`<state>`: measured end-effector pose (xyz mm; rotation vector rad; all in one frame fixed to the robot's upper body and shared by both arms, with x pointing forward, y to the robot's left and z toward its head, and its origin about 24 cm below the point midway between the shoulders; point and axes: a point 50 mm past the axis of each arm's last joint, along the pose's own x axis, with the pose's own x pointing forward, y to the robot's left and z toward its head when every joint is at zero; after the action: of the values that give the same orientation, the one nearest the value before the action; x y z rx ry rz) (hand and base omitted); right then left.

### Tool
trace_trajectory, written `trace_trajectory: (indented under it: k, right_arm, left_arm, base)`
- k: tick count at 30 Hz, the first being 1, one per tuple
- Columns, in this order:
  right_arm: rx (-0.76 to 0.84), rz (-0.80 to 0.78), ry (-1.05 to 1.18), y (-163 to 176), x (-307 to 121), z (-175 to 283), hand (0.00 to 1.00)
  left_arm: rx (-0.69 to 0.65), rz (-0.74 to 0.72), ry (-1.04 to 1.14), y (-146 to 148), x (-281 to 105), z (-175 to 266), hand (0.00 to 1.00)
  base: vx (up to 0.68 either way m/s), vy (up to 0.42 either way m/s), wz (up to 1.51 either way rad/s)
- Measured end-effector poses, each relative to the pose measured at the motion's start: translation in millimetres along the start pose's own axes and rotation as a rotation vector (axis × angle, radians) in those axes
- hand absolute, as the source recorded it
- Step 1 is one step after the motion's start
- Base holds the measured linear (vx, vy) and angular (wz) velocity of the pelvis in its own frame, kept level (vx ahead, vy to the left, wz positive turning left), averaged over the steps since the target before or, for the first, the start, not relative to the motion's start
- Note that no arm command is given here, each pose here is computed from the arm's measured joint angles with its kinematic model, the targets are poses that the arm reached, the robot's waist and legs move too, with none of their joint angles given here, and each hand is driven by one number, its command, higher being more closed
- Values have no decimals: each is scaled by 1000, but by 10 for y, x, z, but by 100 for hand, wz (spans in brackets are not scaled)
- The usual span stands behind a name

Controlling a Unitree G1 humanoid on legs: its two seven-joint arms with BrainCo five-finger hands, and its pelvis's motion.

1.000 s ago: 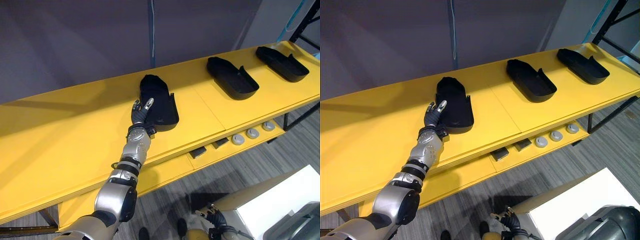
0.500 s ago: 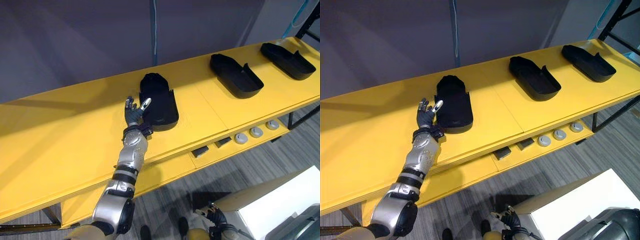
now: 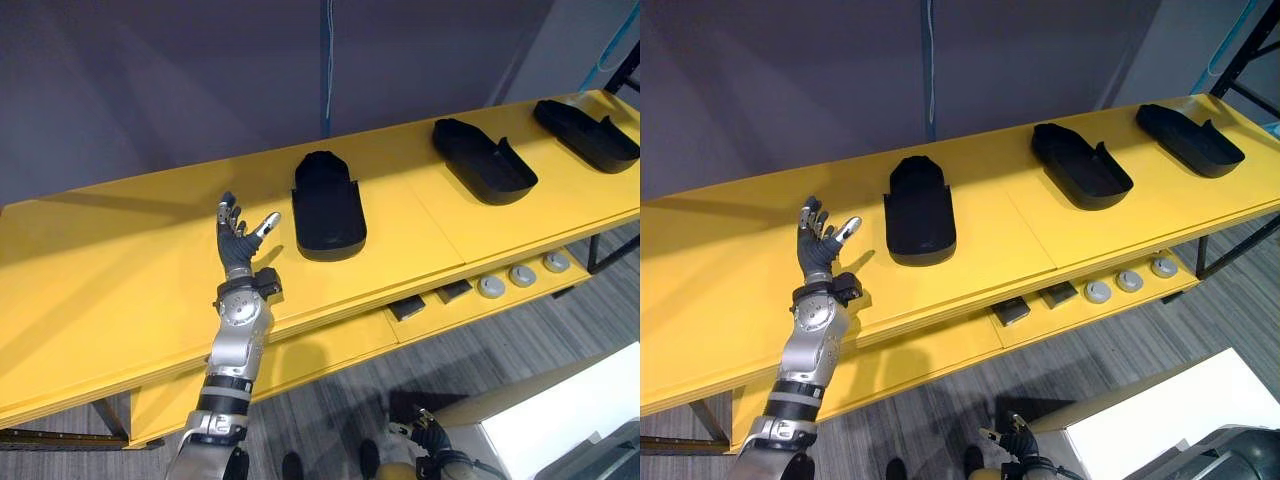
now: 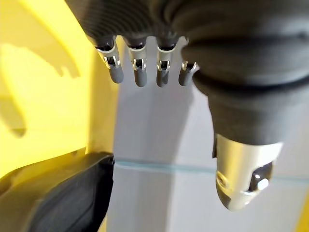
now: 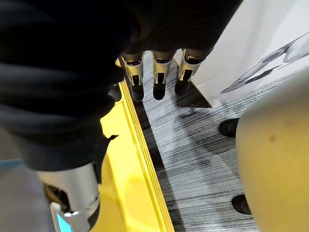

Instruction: Walk over and take plastic housings, then place them on the shelf

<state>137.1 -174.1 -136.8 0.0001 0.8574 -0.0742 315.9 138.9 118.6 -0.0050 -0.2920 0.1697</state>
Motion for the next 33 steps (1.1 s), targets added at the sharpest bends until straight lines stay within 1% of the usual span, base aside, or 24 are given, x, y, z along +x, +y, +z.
trace_trajectory:
  k: [1, 2, 4, 5, 7, 10, 15, 21, 25, 33]
  right_arm:
    - [0, 1, 4, -7, -6, -16, 0]
    - [-1, 2, 5, -8, -8, -19, 0]
    - [-4, 8, 13, -4, -9, -38, 0]
    - [-6, 10, 13, -2, -9, -39, 0]
    - [-10, 15, 14, -1, -4, -40, 0]
    - [-12, 15, 15, -1, -4, -45, 0]
    - [-15, 17, 17, 2, -9, -63, 0]
    - [-29, 23, 12, 9, -8, -57, 0]
    - [-30, 21, 10, 10, -5, -50, 0]
    - [-32, 18, -2, 11, 14, -4, 0]
  left_arm:
    - [54, -67, -27, -84, -54, 19, 100]
    - [72, -93, -36, -117, -83, 22, 100]
    - [148, -194, -64, -249, -226, -16, 100]
    - [164, -216, -66, -279, -258, -32, 100]
    - [238, -295, -72, -399, -379, -96, 100]
    - [286, -361, -63, -504, -474, -167, 100]
    - [373, -399, -21, -562, -540, -334, 100]
    - [453, -420, 72, -553, -563, -570, 100]
    - [497, -428, 120, -560, -497, -668, 100]
    - [560, -416, 96, -624, -219, -591, 100]
  base:
    - [0, 0, 0]
    - [0, 0, 0]
    - [0, 0, 0]
    - [0, 0, 0]
    - [0, 0, 0]
    - [-8, 4, -2]
    - [-11, 12, -5]
    - [-1, 4, -3]
    - [-3, 3, -1]
    - [-10, 13, -12]
